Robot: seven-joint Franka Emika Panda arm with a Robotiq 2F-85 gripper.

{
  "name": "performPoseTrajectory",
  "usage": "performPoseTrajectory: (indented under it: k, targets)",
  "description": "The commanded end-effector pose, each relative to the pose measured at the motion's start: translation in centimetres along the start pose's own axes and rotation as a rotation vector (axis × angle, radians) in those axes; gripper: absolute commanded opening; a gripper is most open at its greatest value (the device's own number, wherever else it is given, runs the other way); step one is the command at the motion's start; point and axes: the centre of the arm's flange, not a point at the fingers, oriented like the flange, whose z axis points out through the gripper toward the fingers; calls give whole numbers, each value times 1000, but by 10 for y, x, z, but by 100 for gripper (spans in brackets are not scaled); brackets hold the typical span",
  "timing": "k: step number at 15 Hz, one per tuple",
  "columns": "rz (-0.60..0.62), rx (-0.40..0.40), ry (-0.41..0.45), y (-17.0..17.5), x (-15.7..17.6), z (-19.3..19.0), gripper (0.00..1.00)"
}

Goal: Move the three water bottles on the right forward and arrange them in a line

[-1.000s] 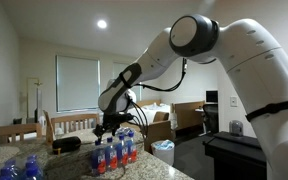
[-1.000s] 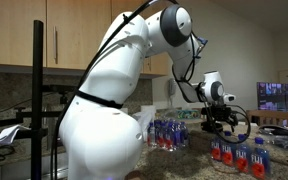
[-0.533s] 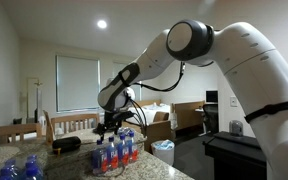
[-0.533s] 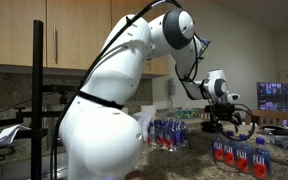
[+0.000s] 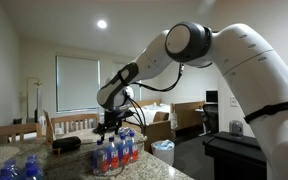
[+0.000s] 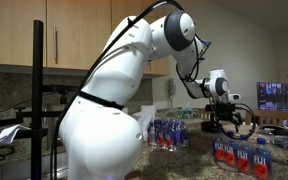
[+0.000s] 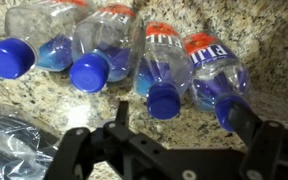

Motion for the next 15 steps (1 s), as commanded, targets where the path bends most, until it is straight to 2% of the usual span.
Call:
performPoseTrajectory:
  k: [1,5,8,9,10,11,12,13,14,15]
  targets:
    - [16,8,-11,8,3,-2,100]
    - [31,4,-4,18,0,-8,100]
    - [28,7,-33,23,2,2,100]
    - [25,7,-45,24,2,4,85]
    - [23,6,-62,25,2,7,81]
    - [20,4,-77,25,1,9,89]
    - [18,7,-89,25,1,11,67]
    - [16,8,-98,25,2,13,73]
    - [15,8,-106,25,2,15,55]
    - [16,8,-112,24,4,17,48]
